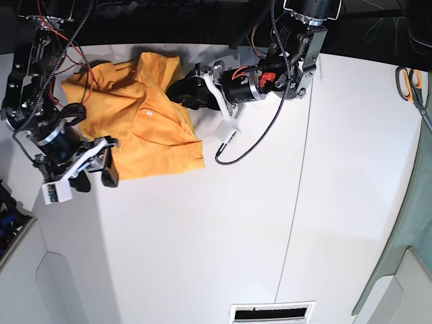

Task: Layout the t-shirt on the table in an organized manner, then fold the t-shirt properly
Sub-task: 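Fold the collar end with the right gripper onto the folded stack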

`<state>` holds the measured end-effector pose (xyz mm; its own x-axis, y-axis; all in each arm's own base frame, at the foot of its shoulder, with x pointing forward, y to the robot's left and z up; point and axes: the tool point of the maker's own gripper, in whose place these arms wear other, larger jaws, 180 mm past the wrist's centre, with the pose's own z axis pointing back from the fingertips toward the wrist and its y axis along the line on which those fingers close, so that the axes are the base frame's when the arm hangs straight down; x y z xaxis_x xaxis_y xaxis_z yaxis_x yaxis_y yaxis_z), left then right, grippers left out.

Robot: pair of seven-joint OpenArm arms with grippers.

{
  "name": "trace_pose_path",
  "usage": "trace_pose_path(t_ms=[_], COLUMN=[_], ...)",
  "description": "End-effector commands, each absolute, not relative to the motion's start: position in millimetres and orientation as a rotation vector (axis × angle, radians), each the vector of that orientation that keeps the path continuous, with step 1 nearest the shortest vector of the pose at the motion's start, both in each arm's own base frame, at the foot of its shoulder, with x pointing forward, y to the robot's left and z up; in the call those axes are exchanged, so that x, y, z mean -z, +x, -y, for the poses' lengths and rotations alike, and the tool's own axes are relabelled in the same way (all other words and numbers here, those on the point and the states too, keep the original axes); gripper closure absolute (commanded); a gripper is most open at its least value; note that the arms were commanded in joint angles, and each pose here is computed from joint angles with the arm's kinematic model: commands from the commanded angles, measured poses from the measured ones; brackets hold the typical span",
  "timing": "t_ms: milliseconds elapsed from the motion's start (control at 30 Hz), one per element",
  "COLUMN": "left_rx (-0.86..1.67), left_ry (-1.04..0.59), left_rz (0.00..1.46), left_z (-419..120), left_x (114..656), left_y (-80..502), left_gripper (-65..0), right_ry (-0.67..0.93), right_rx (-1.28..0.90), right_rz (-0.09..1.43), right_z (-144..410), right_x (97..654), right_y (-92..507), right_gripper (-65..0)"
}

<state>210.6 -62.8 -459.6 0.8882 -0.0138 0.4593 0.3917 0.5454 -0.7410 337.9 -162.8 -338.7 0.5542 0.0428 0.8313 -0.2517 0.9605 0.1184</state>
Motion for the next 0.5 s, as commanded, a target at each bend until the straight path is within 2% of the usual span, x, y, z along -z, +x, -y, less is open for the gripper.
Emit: trace_pose_path(t_ms=[0,33,67,133,167,333,467], left_rx=[0.260,0.260,0.259,0.258,0.256,0.254,0.260], left_ry=[-0.968,-0.968,-0.969,-0.973,-0.974,-0.974,-0.971], left_rz=[0.385,0.385,0.386,0.394,0.397,0.408,0.418], left_z=[65.1,65.0,65.2,65.7,65.8,65.8,65.6], left_x=[464.6,464.7,464.5,463.4,463.2,461.9,459.9], left_y=[200.0,199.9,200.0,201.2,201.6,204.7,209.7], left_gripper=[-35.6,-35.6,-35.6,-35.6,-35.6,-35.6,-35.6], right_ry=[0.219,0.214,0.214,0.212,0.215,0.307,0.431], right_rx=[-0.160,-0.146,-0.135,-0.123,-0.125,-0.102,-0.061], right_rz=[1.017,1.009,0.996,0.948,0.920,0.806,0.739], right_z=[177.7,187.5,194.5,204.5,207.1,204.0,187.7], right_x=[325.6,327.9,331.8,347.7,357.1,397.8,402.7], right_y=[346.1,345.3,344.2,340.4,337.3,319.8,305.5], right_gripper=[-35.5,-31.5,-24.4,-3.4,0.0,0.0,0.0])
